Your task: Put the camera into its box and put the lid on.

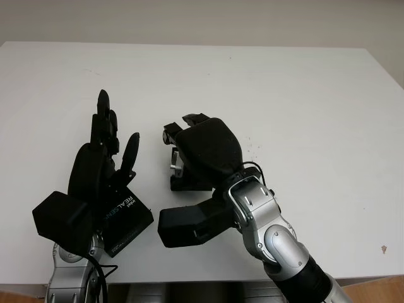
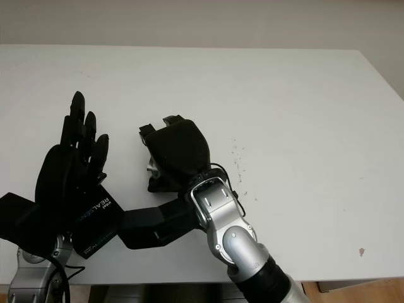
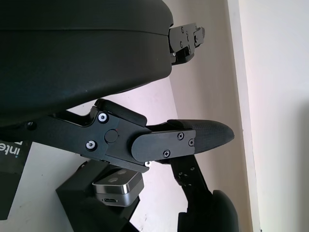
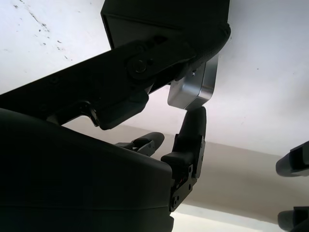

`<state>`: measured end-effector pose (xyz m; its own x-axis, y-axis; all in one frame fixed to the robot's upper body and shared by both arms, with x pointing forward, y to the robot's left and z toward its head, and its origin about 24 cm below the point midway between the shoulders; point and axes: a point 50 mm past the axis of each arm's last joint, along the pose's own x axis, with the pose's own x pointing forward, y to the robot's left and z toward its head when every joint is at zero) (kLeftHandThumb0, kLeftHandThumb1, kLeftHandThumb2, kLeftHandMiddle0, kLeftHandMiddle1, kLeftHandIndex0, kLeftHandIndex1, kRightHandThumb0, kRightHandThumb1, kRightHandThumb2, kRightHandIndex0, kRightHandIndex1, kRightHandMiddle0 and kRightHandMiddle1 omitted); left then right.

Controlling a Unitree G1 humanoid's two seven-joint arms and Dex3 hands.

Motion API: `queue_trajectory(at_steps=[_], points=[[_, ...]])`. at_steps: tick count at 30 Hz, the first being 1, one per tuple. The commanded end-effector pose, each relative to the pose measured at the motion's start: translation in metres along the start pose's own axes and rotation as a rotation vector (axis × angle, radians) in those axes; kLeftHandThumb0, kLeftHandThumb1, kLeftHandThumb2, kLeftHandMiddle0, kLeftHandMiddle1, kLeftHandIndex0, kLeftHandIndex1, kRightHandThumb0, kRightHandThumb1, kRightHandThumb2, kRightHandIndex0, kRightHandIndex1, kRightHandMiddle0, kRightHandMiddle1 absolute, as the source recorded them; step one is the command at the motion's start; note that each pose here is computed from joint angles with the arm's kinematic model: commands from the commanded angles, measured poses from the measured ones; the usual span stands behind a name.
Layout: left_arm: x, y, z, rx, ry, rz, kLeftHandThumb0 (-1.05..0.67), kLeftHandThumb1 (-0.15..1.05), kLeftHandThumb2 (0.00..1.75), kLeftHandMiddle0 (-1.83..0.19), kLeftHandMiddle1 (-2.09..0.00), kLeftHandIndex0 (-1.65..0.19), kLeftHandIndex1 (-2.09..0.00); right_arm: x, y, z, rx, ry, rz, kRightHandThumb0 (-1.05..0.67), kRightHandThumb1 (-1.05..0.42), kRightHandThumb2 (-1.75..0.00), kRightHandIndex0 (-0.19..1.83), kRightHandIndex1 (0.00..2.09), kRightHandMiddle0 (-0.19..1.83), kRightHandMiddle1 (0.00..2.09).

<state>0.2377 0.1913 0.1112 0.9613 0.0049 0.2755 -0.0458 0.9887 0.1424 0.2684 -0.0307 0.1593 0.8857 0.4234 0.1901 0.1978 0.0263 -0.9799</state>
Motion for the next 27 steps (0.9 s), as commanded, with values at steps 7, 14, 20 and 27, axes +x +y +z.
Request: queue_trajectory(at_steps=[7,14,20,27], points=[[-0.0013,-0.0005,-0.0003,-0.008,-0.005,0.005,-0.71,1.05,0.51,0.17,-0.05,0.18,-0.05,0.0019,-0.0041,0.0025,-0.069,0.037,-0.088,-0.78,-0.95,-0.05,0.50,0.21,0.27,1.30],[-0.0006,-0.0003,-0.0001,-0.006,-0.005,0.007,-0.71,1.05,0.50,0.17,-0.05,0.18,-0.05,0.0012,-0.0038,0.0018,-0.085,0.044,-0.120,-0.74,-0.94,-0.05,0.51,0.23,0.31,1.29],[-0.0008,-0.0009,0.0002,-0.007,-0.008,0.006,-0.70,1.05,0.50,0.17,-0.05,0.18,-0.05,0.0007,-0.0013,0.0023,-0.093,0.047,-0.116,-0.74,-0.94,-0.05,0.51,0.25,0.36,1.34],[-0.0015,-0.0012,0.0003,-0.010,-0.012,0.006,-0.70,1.05,0.50,0.18,-0.05,0.19,-0.05,0.0013,0.0025,0.0011,-0.084,0.044,-0.063,-0.73,-0.94,-0.05,0.48,0.27,0.35,1.37]])
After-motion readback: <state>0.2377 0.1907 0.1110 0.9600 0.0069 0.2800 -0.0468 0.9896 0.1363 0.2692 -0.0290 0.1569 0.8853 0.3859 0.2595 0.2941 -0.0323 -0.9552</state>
